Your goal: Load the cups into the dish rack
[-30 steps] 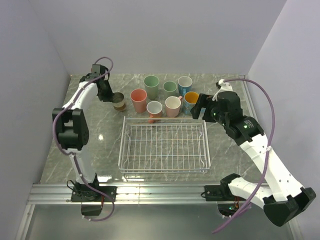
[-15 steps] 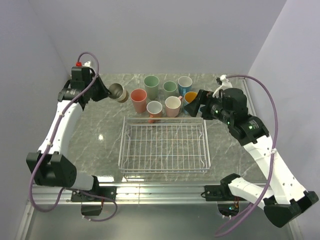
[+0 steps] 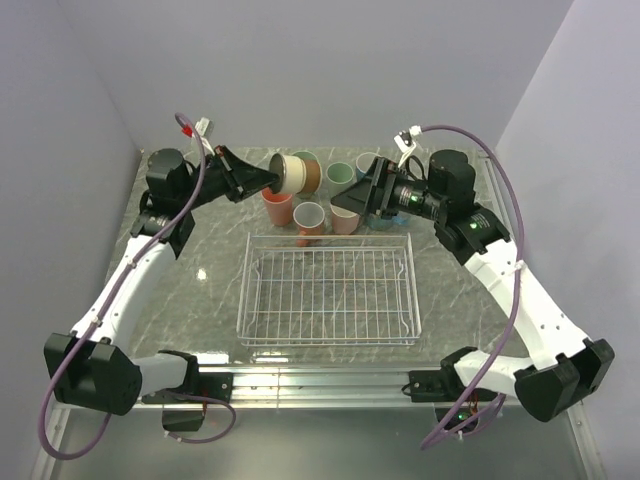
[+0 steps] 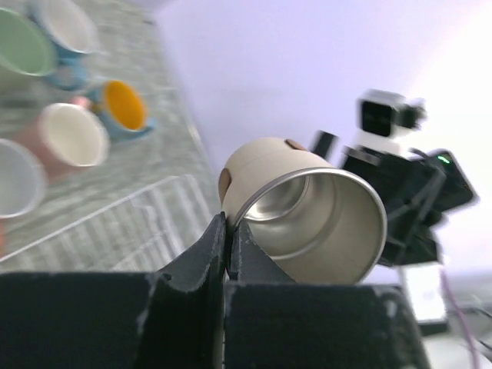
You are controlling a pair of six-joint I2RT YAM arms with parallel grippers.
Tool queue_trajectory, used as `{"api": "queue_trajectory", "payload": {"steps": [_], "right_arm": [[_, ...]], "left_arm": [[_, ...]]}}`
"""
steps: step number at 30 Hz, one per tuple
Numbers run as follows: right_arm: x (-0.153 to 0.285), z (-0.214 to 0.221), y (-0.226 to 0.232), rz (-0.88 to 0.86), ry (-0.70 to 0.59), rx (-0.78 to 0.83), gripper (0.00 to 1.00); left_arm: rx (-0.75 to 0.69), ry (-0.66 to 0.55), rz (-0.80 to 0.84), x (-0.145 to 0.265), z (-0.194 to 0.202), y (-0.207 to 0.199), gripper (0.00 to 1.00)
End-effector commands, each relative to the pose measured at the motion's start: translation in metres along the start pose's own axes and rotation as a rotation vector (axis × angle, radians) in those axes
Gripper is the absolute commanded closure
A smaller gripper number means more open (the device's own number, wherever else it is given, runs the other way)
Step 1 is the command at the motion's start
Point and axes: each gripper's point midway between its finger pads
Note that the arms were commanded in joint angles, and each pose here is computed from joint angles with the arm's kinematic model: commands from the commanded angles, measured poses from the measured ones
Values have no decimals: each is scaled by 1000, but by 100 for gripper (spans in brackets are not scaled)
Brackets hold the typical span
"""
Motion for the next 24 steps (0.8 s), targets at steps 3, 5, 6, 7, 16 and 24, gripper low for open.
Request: {"api": "queue_trajectory", "payload": {"steps": [3, 5, 6, 7, 16, 24], "right_arm": [[0, -29, 57, -272, -41, -5, 5], [-3, -35, 66, -326, -48, -27, 5], [-3, -34, 69, -357, -41, -29, 4], [-3, -35, 72, -374, -37, -49, 3], [-12, -46, 81, -444, -43, -66, 0], [-25, -44, 83, -428, -39, -17, 0]], "left_arm": [[37, 44, 325, 10, 7, -71, 99], [41, 58, 334, 7, 10, -69, 99], [73, 72, 336, 6, 15, -64, 100], [83, 78, 351, 8, 17, -65, 100], [159, 129, 464, 8, 26, -69, 100], [210, 210, 479, 5, 40, -69, 100]]}}
Point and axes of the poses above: each gripper's point midway between its finger pads, its own x axis back along the fingers, its own y axis along the line the jaws close on, z = x × y, and after that the axes turned 4 degrees about x, right-handed
